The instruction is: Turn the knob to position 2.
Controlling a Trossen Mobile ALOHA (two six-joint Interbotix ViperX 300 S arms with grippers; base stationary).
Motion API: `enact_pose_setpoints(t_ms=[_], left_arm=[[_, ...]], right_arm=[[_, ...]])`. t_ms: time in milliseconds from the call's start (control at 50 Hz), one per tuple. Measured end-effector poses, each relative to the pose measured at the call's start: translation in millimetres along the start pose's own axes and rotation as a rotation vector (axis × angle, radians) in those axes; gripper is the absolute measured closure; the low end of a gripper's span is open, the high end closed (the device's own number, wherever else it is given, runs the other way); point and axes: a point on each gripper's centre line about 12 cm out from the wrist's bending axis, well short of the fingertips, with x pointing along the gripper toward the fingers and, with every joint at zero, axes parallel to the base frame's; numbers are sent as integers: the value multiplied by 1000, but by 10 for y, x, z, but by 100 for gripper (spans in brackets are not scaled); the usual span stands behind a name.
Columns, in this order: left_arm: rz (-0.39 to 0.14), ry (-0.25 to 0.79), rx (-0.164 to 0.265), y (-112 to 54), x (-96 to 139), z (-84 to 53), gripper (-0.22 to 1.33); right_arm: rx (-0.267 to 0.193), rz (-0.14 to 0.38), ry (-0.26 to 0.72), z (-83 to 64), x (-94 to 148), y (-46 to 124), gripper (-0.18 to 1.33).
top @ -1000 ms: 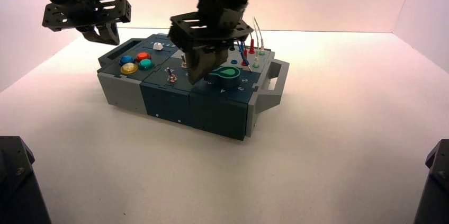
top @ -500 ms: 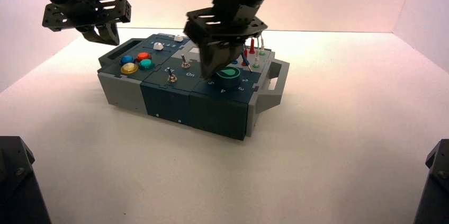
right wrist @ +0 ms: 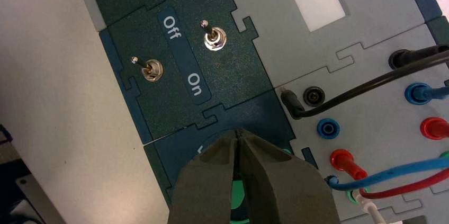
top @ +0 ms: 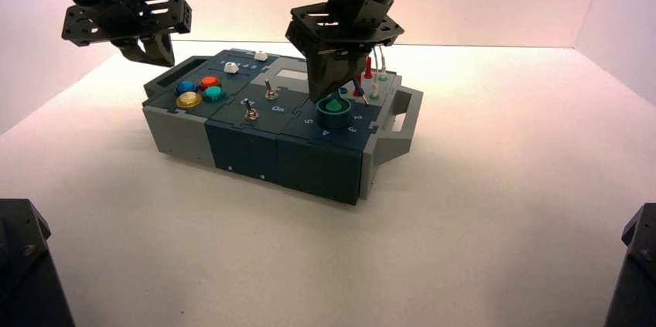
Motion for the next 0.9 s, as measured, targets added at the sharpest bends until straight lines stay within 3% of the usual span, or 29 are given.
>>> enact_pose_setpoints(t_ms=[260,560,900], left_arm=[[0,5,0,0,3,-7,127],[0,5,-2,0,3,-7,127],[-2,6,1,-7,3,0,127]], right_arm=[[1,-4,1,4,13,-22,129],[72,-36,-7,11,-41,-331,129],[76,-37,4,-8,-2,-340,129]])
